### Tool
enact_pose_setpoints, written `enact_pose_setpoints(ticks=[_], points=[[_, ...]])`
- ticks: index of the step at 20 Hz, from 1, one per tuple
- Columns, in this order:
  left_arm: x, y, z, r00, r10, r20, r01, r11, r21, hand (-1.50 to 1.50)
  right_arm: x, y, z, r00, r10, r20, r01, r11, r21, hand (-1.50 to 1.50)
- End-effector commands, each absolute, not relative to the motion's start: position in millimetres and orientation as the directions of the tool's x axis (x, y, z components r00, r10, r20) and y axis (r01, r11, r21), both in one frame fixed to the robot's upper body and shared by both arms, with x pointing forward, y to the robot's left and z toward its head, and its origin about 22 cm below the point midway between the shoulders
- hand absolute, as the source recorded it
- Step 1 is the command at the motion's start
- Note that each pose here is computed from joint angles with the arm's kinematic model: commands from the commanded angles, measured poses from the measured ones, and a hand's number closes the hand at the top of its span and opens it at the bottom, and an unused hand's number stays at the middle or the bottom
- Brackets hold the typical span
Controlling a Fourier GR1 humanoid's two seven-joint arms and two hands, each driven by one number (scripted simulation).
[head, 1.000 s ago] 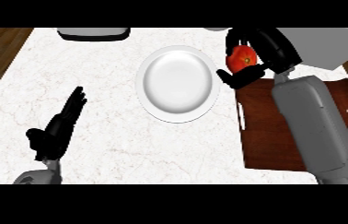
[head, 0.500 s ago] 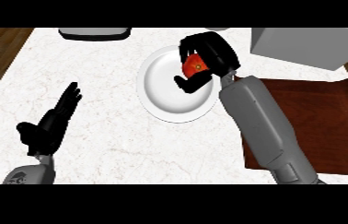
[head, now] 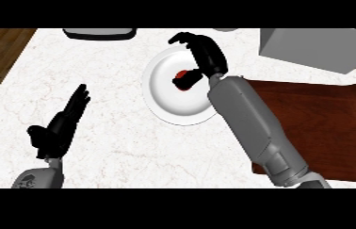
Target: Pick the tomato from the tray and place it in the plate
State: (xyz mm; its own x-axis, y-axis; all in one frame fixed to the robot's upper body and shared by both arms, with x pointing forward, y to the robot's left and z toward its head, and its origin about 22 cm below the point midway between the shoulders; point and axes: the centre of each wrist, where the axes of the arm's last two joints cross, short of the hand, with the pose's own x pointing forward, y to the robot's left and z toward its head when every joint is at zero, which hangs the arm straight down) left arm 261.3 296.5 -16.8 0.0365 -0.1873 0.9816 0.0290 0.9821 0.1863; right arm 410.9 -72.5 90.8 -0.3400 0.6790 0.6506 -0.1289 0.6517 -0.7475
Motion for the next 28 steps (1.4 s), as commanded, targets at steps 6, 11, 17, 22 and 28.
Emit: enact_pose_setpoints(ticks=[6, 11, 17, 22, 28], points=[[260.0, 288.4, -20.2, 0.019, -0.196, 0.98, 0.028, 0.98, 0.196, 0.0, 417.3, -90.1, 75.2, -0.263, 0.465, 0.845, -0.063, 0.866, -0.496, -1.5], [244.2, 301.0, -29.2, 0.049, -0.193, 0.98, 0.01, 0.981, 0.193, 0.0, 432.0, -134.4, 92.1, -0.225, 0.258, 0.94, -0.081, 0.956, -0.281, -1.5], [254.8, 313.9, -14.5, 0.032, -0.18, 0.983, 0.013, 0.984, 0.18, 0.0, 432.0, -224.3, 63.8, -0.223, 0.14, 0.965, -0.086, 0.983, -0.162, -1.5], [259.8, 286.7, -20.5, 0.015, -0.201, 0.98, 0.023, 0.979, 0.2, 0.0, 431.2, -290.6, 65.6, -0.271, 0.157, 0.95, -0.142, 0.969, -0.201, -1.5], [256.5, 292.0, -18.4, 0.046, -0.185, 0.982, 0.051, 0.982, 0.182, 0.0, 412.8, -338.2, 40.6, -0.289, 0.182, 0.94, -0.184, 0.953, -0.241, -1.5]])
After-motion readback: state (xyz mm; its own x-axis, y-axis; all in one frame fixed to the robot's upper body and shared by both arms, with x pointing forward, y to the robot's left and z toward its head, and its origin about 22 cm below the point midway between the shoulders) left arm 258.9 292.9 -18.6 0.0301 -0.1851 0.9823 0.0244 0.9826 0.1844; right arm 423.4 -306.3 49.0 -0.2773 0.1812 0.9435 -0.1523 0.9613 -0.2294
